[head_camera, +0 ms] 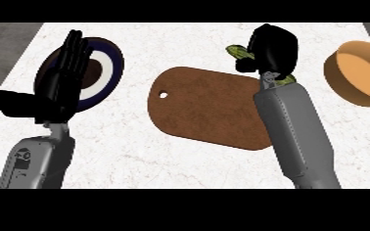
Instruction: Pick the squash from the cutting board and place it in the pot
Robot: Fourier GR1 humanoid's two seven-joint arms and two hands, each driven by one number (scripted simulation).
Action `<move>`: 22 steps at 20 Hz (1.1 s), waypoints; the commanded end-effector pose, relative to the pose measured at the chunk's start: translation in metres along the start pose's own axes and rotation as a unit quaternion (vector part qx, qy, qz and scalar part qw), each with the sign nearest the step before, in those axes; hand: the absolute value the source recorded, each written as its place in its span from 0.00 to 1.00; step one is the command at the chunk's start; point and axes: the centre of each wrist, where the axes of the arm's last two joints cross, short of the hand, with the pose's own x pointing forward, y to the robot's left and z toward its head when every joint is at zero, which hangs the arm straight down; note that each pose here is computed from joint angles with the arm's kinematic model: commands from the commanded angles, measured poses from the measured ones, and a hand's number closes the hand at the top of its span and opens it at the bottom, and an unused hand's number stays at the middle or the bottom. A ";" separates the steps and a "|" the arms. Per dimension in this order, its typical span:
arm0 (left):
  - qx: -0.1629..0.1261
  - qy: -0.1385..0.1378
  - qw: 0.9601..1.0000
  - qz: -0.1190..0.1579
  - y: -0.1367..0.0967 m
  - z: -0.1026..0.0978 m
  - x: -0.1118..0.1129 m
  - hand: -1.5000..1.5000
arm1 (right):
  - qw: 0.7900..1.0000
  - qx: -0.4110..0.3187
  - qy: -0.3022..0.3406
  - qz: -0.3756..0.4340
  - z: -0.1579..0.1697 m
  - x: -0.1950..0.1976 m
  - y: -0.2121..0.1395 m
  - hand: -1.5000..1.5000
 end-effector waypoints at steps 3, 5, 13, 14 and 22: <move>-0.012 -0.002 1.000 -0.002 -0.008 -0.007 0.005 0.50 | 0.973 -0.165 0.159 0.015 -0.044 0.032 -0.062 1.00; 0.001 0.001 1.000 0.001 -0.008 -0.007 -0.003 0.50 | 0.958 -0.213 0.188 0.022 -0.056 0.041 -0.083 1.00; 0.019 0.008 1.000 -0.008 0.012 -0.006 0.000 0.50 | 0.922 -0.281 0.263 0.052 -0.086 0.051 -0.106 1.00; 0.018 0.009 1.000 -0.001 0.008 0.000 -0.008 0.50 | 0.921 -0.275 0.269 0.061 -0.098 0.036 -0.108 1.00; 0.045 0.016 0.999 -0.010 0.011 0.010 -0.010 0.50 | 0.919 -0.230 0.311 0.073 -0.115 -0.034 -0.095 1.00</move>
